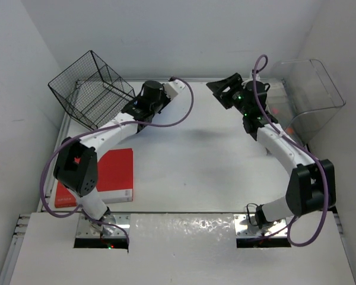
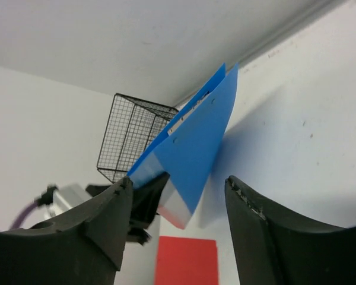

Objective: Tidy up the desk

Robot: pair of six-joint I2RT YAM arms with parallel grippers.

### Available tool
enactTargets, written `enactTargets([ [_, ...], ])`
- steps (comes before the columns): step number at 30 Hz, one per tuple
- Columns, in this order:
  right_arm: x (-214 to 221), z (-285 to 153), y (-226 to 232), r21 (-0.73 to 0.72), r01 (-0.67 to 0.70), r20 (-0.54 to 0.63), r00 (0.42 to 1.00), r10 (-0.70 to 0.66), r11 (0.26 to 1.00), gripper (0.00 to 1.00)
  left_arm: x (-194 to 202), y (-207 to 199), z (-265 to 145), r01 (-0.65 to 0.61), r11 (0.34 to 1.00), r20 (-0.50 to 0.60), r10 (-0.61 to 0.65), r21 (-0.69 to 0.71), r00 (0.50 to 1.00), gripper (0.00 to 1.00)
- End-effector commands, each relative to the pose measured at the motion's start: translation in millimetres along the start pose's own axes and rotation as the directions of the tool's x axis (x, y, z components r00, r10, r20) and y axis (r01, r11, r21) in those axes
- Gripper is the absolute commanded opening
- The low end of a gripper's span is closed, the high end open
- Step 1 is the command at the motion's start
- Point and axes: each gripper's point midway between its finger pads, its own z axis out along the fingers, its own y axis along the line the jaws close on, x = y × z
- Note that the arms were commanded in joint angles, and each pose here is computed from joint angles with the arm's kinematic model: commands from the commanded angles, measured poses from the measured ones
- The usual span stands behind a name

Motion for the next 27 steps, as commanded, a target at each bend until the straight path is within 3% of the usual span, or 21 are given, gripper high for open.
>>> enactTargets([
  [1, -14, -13, 17, -0.046, 0.192, 0.06, 0.98, -0.19, 0.98, 0.62, -63, 34, -28, 0.085, 0.996, 0.178, -0.083, -0.002, 0.981, 0.0],
  [6, -13, -26, 12, -0.045, 0.299, 0.077, 0.952, -0.295, 0.953, 0.63, -98, 42, -45, 0.106, 0.988, 0.247, -0.13, 0.11, 0.96, 0.0],
  [13, -16, -49, -7, 0.022, 0.458, 0.118, 0.881, -0.457, 0.889, 0.63, -160, 139, -79, 0.241, 0.969, 0.407, -0.243, 0.057, 0.88, 0.0],
  [17, -11, -57, -21, 0.032, 0.51, 0.124, 0.851, -0.51, 0.86, 0.63, -162, 221, -112, 0.35, 0.935, 0.507, -0.329, 0.056, 0.797, 0.0],
  [22, -2, -57, -26, -0.004, 0.543, 0.121, 0.834, -0.539, 0.839, 0.63, -138, 285, -152, 0.35, 0.934, 0.553, -0.253, -0.076, 0.794, 0.0],
  [27, 4, -58, -26, -0.041, 0.54, 0.121, 0.838, -0.532, 0.841, 0.63, -122, 331, -200, 0.377, 0.923, 0.617, -0.254, -0.074, 0.745, 0.0],
])
